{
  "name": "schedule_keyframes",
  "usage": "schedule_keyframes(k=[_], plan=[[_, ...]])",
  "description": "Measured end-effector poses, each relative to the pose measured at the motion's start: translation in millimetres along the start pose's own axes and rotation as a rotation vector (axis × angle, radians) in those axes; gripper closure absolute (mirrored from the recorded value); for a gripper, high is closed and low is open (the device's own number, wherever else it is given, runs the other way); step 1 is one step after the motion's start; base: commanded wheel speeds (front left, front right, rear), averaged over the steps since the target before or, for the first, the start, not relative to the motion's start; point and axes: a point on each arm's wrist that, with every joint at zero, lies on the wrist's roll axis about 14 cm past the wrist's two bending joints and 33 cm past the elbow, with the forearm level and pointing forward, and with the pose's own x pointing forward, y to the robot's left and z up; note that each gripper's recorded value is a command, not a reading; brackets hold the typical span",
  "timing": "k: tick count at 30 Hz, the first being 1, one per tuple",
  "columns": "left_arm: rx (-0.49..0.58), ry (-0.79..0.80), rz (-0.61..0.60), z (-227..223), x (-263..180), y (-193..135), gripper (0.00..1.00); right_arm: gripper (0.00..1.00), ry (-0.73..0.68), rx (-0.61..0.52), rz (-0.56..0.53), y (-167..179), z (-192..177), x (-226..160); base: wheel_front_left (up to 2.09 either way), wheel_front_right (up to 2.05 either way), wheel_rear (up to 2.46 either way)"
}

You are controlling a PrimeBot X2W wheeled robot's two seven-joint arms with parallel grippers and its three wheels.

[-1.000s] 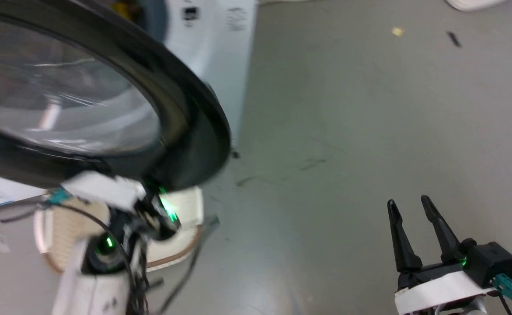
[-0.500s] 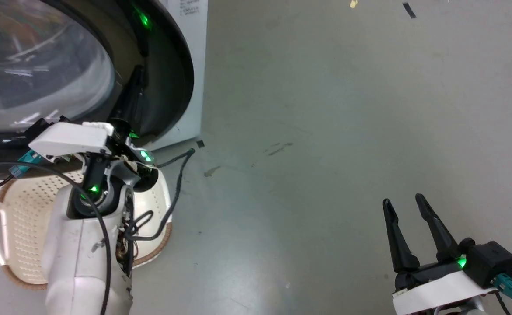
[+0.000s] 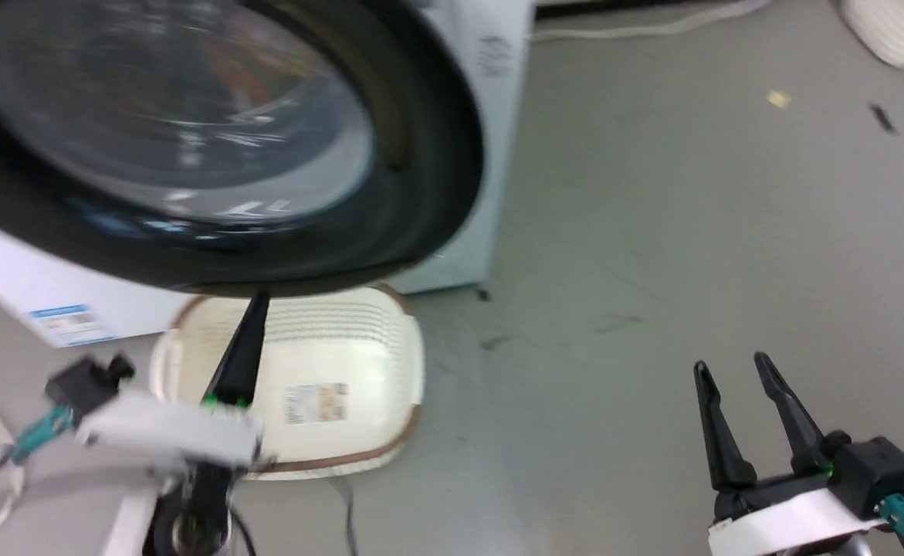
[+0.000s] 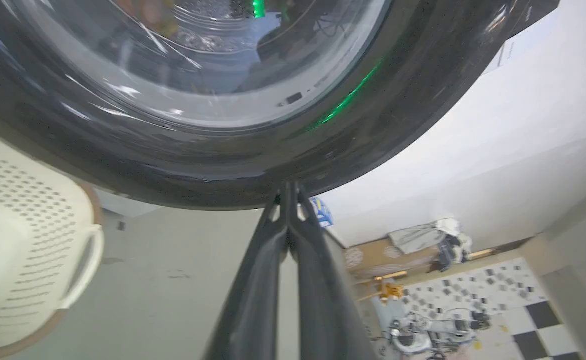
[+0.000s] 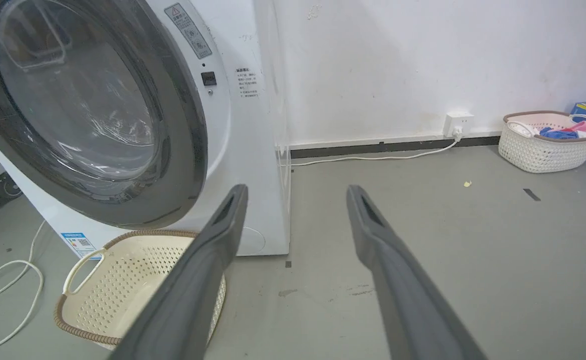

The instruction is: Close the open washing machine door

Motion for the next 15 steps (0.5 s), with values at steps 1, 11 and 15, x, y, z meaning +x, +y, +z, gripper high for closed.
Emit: schedule_keyframes(k=[1,11,15], plan=[[0.087,-0.028,0.010,8.0,-13.0,2.2,0.00,0.00,-0.002,0.001,0.017,5.1,-0.1,1.3,0.00,0.00,0.00],[0.796,-0.238,0.108,67.8,-115.8,3.7,0.00,0.00,-0.048,0.035,0.209,65.4,9.0,11.7,0.00,0.00,0.00],[0.915,-0.340,0.156,80.1,-141.9,-11.7,0.00,0.00,-0.056,0.042,0.280,87.8,11.1,10.7,0.00,0.00,0.00]])
